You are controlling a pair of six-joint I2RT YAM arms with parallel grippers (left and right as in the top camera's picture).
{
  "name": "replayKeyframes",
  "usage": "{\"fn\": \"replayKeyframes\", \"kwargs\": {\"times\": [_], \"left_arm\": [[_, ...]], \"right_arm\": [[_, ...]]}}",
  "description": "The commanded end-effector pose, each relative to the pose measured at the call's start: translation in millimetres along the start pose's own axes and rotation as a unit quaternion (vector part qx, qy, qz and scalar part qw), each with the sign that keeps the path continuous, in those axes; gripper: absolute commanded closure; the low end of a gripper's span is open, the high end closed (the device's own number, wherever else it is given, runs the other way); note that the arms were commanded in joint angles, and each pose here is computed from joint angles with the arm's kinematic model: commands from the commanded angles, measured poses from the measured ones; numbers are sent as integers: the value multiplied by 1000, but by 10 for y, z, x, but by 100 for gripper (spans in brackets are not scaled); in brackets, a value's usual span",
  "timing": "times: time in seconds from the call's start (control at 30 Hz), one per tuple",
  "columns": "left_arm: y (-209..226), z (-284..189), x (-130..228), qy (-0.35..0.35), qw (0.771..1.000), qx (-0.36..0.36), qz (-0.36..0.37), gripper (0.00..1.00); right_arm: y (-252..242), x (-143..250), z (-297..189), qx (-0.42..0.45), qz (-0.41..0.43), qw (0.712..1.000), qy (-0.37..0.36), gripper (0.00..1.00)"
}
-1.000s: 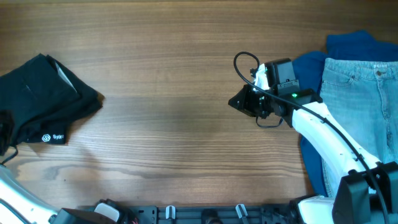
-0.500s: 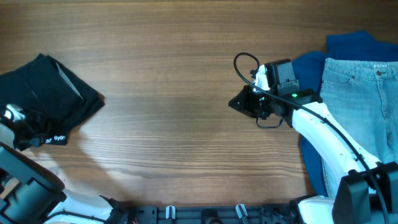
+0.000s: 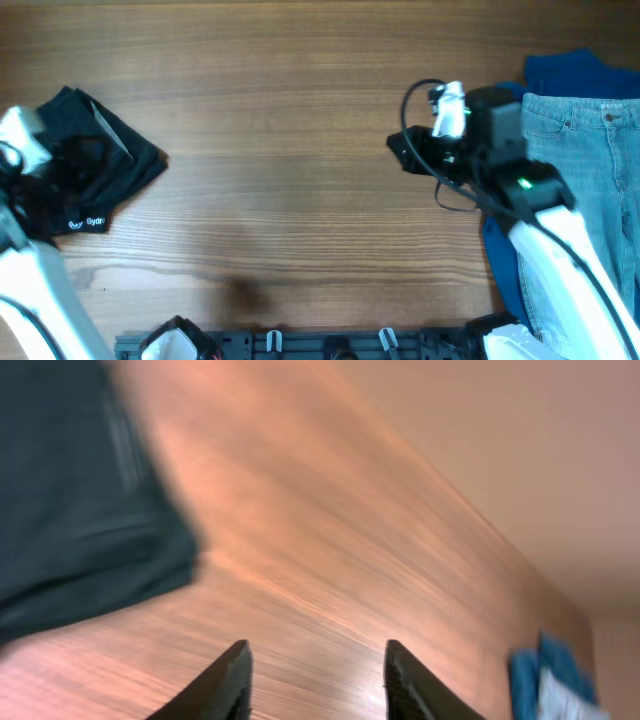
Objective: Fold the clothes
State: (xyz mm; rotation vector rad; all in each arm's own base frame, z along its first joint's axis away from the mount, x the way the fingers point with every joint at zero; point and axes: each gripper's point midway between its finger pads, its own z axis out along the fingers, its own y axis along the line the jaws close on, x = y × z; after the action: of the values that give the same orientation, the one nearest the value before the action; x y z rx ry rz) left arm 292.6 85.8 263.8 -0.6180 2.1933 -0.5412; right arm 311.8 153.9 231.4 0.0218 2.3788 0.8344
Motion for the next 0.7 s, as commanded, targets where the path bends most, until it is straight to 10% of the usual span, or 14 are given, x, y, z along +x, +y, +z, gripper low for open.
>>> {"fn": "replayKeyframes", "kwargs": {"times": [0.0, 0.13, 0.17, 0.23, 0.67], "left_arm": [[-645, -354, 315, -27, 989, 17, 144, 41], [-838, -608, 745, -14, 978, 7, 208, 27], [-777, -622, 851, 3, 977, -10, 213, 0], [-647, -619, 913, 18, 976, -45, 214, 0], [-600, -606, 966, 34, 976, -53, 209, 0]], "right_arm": [[178, -307, -653, 32, -108, 987, -115, 81], [394, -281, -1149, 18, -181, 967, -177, 41], [413, -250, -1220, 17, -183, 966, -183, 29], [408, -190, -1269, 17, -182, 967, -180, 1], [0, 171, -800, 64, -72, 994, -43, 0]]}}
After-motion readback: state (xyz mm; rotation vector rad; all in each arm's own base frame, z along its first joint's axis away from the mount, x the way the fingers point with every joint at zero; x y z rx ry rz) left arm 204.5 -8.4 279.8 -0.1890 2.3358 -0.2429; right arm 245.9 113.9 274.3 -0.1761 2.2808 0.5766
